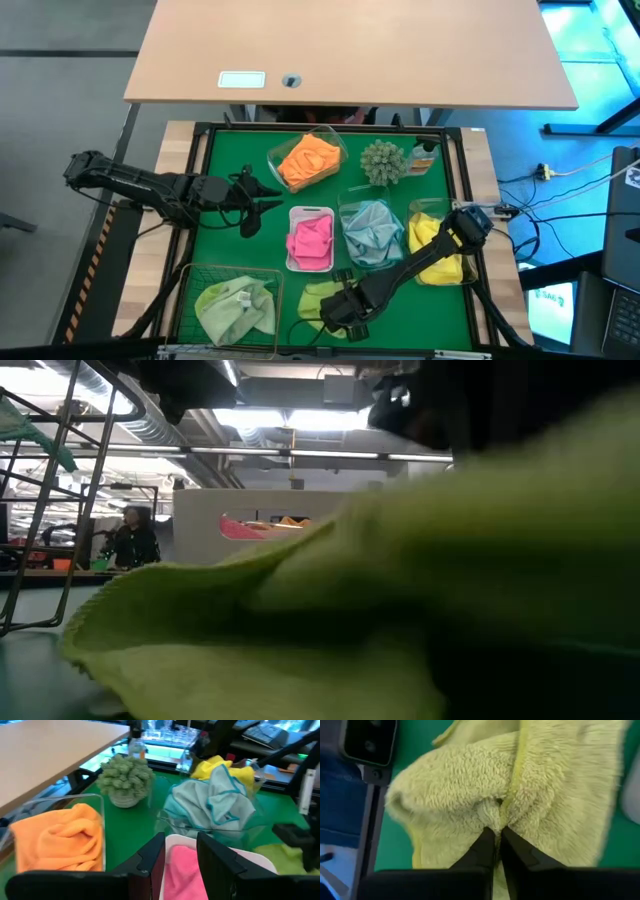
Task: Sort microfiber towel by color & place in baskets
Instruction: Put the green microfiber towel into the gold wire basket
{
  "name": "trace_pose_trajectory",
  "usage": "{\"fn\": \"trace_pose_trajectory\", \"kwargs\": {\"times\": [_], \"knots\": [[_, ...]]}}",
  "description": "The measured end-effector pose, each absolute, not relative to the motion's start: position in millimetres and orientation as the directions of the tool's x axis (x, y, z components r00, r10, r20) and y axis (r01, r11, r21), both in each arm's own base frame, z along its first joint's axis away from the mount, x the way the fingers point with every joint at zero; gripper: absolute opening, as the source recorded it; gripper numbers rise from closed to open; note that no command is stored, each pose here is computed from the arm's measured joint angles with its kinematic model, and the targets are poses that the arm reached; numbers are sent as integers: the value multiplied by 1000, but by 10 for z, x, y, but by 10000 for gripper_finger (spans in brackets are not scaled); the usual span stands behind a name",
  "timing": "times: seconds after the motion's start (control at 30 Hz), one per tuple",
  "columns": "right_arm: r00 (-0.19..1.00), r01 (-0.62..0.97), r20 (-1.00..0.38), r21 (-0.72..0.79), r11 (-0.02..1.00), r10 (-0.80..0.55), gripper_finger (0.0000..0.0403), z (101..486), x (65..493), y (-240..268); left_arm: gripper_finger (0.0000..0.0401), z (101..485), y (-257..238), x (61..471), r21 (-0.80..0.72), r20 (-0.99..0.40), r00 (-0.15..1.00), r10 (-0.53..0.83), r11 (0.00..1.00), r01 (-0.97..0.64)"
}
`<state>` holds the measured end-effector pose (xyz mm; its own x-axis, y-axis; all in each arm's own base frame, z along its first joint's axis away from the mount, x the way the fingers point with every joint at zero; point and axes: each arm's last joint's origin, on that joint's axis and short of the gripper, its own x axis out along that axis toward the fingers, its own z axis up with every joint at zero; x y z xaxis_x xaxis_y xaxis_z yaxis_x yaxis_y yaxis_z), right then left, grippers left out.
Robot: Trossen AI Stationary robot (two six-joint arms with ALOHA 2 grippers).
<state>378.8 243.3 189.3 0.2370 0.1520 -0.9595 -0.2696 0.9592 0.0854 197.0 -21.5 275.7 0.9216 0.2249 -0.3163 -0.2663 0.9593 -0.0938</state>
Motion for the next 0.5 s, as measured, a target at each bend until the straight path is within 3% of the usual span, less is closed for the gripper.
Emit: {"fn": "trace_pose_trajectory", "kwargs": {"times": [0.23, 0.5], "knots": [[265, -293, -958, 23, 956, 104, 10, 2468, 3813, 2420, 105, 2783, -255, 1985, -145, -299, 949, 95, 979, -144], [454, -343, -883, -46, 938, 122, 5, 3129, 3857, 2420, 105, 2809, -294, 1990, -174, -278, 961, 9, 983, -59]]}}
